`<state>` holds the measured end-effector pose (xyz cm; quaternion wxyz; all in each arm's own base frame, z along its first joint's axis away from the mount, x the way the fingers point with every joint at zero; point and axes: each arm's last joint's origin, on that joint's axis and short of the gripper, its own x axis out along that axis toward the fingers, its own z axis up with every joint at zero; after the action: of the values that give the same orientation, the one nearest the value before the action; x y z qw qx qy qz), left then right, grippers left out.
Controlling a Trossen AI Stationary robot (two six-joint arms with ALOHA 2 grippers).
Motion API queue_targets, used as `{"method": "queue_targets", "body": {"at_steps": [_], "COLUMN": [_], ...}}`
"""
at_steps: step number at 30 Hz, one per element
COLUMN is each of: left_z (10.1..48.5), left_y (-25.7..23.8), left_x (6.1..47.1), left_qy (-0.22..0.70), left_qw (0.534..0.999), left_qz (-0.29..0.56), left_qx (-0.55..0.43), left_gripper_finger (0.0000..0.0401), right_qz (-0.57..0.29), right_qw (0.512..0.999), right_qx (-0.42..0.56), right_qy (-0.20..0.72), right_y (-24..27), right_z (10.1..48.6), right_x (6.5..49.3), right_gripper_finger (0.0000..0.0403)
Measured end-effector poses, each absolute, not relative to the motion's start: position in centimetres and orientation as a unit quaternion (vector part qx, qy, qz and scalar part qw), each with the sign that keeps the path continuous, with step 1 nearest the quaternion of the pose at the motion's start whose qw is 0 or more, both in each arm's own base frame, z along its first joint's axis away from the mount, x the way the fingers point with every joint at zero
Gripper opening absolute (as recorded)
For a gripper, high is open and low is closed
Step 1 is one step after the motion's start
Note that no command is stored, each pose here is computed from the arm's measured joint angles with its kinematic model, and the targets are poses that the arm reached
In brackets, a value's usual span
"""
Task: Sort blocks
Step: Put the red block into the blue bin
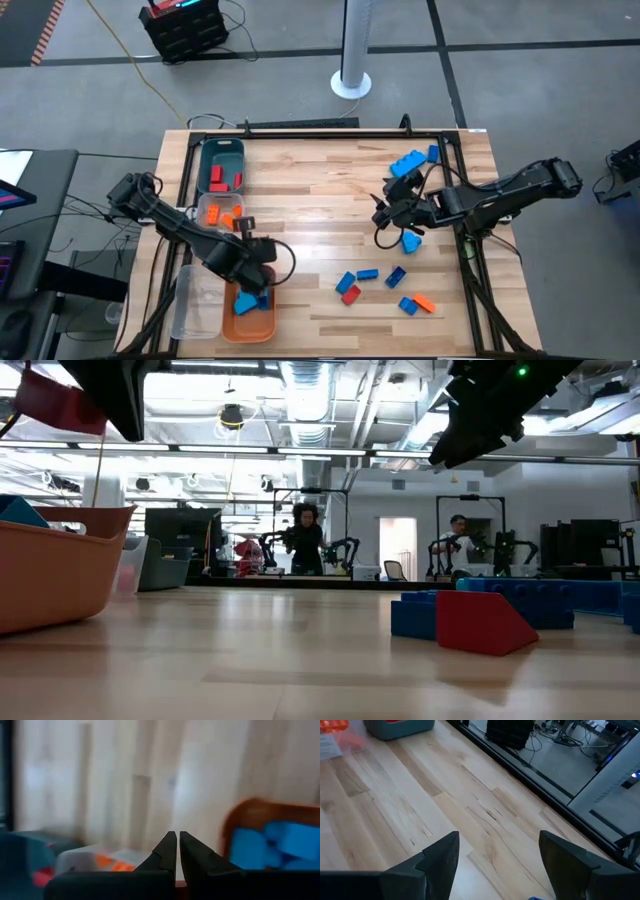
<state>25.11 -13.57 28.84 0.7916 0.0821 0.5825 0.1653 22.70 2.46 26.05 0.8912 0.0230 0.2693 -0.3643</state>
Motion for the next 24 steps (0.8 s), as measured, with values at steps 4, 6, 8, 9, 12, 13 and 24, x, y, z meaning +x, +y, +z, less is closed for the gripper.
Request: {"method": "queue_targets", "body": {"at_steps": [4,6,8,9,12,13,24], "left_z": [29.0,29.1,29.3,29.4,29.5,29.5,27.3], "left_y": [-12.6,-11.8,-10.8,-10.2,-8.1,-7.3,2.8], "left_x": [24.4,24.4,24.6,24.6,24.4,24.2,20.2], "left_qy": [0.586,0.585,0.588,0.587,0.583,0.582,0.545], "left_qw": [0.77,0.76,0.754,0.754,0.756,0.756,0.76], "left_qz": [0.213,0.234,0.242,0.245,0.254,0.258,0.348], "left_qx": [0.135,0.157,0.163,0.164,0.156,0.15,0.072], "left_gripper_finger": [0.0007,0.0007,0.0007,0.0007,0.0007,0.0007,0.0007], "right_qz": [-0.355,-0.349,-0.345,-0.343,-0.34,-0.339,-0.336], "right_qw": [0.9,0.904,0.906,0.907,0.907,0.908,0.909], "right_qx": [0.024,0.022,0.022,0.022,0.019,0.018,0.012], "right_qy": [0.253,0.247,0.244,0.245,0.247,0.247,0.247], "right_y": [2.7,2.9,3.1,3.2,3.4,3.4,3.4], "right_z": [26.4,26.5,26.6,26.6,26.5,26.5,26.6], "right_x": [23.0,23.1,23.1,23.1,23.1,23.1,23.1], "right_gripper_finger": [0.028,0.028,0.028,0.028,0.028,0.028,0.028]}}
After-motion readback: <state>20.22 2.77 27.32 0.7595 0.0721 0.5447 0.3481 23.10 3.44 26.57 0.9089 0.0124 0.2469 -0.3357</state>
